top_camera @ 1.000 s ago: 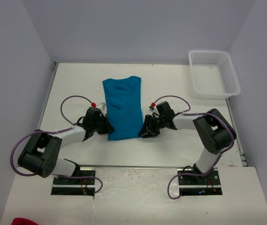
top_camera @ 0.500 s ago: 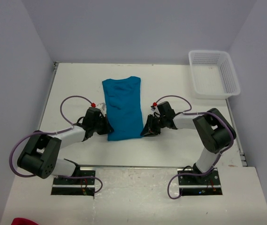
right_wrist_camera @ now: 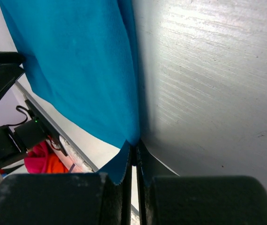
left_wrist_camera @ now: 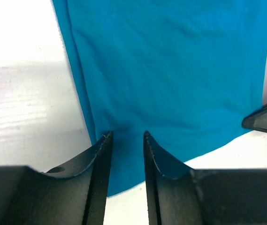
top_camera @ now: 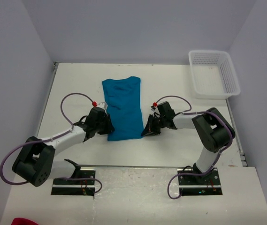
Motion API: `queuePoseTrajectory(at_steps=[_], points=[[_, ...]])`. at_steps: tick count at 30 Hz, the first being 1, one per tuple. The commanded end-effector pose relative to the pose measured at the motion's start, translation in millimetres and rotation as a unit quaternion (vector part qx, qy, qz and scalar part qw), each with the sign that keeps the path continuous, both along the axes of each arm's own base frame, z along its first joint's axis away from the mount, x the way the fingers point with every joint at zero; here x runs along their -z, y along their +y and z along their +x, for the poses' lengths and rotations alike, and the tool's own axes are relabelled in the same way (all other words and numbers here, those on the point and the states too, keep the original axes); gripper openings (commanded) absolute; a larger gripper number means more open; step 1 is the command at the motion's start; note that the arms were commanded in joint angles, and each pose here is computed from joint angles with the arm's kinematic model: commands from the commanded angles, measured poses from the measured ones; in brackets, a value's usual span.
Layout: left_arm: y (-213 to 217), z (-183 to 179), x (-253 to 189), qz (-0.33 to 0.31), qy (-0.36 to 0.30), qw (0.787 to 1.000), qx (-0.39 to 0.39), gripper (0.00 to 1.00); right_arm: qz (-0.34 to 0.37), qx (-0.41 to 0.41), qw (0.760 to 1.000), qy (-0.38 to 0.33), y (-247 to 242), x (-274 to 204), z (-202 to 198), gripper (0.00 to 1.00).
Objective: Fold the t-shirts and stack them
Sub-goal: Fold the folded rectangular tshirt in 1/3 of the way, then grab one side of the 2/3 rectangular tshirt with both arms
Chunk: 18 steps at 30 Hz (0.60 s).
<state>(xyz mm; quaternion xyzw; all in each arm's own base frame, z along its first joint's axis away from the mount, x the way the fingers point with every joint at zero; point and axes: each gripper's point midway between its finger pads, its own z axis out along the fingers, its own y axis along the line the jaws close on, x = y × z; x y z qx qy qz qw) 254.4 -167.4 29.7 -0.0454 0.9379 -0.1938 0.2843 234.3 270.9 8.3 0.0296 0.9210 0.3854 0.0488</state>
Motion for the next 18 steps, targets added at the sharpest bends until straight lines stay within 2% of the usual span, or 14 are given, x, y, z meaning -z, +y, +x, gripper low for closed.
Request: queuePoseTrajectory(at_steps=[1,9,18], points=[[15.5,0.1,-20.3,0.045,-0.01,0.997,-0.055,0.34,-0.052,0.01,0.999,-0.008,-18.7,18.5,-4.8,0.0],[23.5,-36.1,-23.0,-0.005,0.001,0.996,-0.09,0.39,-0.044,-0.001,0.999,-0.021,-13.5,9.2,-7.6,0.0],[12.9,-64.5,8.8,-0.04,0.061,0.995,-0.068,0.4,-0.031,-0.014,0.999,-0.032,-7.0,-0.8,-13.3,0.0]])
